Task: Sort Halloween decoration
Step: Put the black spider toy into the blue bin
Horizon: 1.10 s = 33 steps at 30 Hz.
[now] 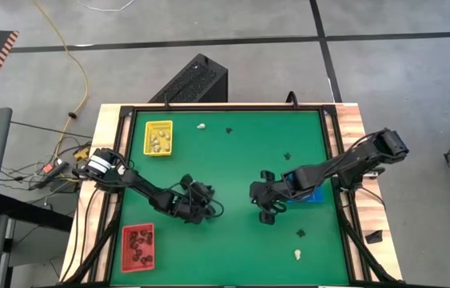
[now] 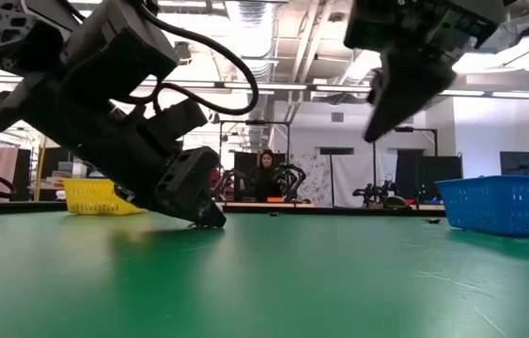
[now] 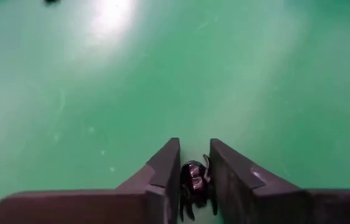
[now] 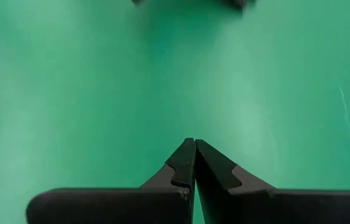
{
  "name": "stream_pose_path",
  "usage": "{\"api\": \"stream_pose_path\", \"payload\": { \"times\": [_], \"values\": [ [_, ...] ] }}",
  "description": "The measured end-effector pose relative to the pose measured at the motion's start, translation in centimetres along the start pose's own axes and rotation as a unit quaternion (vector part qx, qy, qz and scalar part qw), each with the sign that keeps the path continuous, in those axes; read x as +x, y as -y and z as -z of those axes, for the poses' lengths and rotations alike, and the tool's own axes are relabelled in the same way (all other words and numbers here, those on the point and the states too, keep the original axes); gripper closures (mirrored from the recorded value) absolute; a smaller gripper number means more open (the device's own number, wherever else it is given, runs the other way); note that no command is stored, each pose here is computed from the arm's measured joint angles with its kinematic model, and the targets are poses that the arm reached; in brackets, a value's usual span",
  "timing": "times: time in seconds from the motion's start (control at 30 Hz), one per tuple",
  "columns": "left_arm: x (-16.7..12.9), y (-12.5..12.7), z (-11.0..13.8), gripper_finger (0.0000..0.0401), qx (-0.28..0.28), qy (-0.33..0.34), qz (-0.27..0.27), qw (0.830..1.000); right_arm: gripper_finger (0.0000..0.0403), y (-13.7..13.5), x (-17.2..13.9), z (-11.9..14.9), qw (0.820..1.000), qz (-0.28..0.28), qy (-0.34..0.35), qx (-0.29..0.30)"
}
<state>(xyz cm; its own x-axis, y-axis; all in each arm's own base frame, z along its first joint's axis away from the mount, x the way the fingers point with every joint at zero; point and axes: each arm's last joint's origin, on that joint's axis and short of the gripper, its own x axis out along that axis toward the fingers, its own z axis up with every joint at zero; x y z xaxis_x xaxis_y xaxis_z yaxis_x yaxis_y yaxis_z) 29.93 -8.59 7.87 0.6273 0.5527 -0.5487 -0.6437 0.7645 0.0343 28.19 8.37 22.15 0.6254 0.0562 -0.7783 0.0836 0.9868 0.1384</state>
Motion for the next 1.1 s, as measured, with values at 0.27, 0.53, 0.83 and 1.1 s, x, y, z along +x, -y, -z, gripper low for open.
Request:
{"api": "stream_pose_path", "payload": {
  "times": [0.27, 0.53, 0.83, 1.1],
  "values": [
    [-0.2, 0.3, -1.2, 0.0382, 0.044, 0.012, 0.024, 0.999, 0.0362, -0.7, -2.8, 0.9, 0.998, 0.037, 0.007, 0.053],
    [-1.6, 2.2, -6.3, 0.0386, 0.067, 0.067, 0.087, 0.992, 0.0362, -2.5, -6.4, 1.7, 0.993, 0.072, 0.087, 0.031],
    [0.0, 4.1, -13.2, 0.0386, 0.045, 0.173, 0.252, 0.951, 0.0362, -3.1, -9.2, 1.9, 0.970, 0.144, 0.193, 0.029],
    [6.2, 6.9, -15.7, 0.0386, 0.060, 0.162, 0.344, 0.923, 0.0362, -3.7, -10.5, 2.3, 0.962, 0.145, 0.227, 0.039]
  ]
}}
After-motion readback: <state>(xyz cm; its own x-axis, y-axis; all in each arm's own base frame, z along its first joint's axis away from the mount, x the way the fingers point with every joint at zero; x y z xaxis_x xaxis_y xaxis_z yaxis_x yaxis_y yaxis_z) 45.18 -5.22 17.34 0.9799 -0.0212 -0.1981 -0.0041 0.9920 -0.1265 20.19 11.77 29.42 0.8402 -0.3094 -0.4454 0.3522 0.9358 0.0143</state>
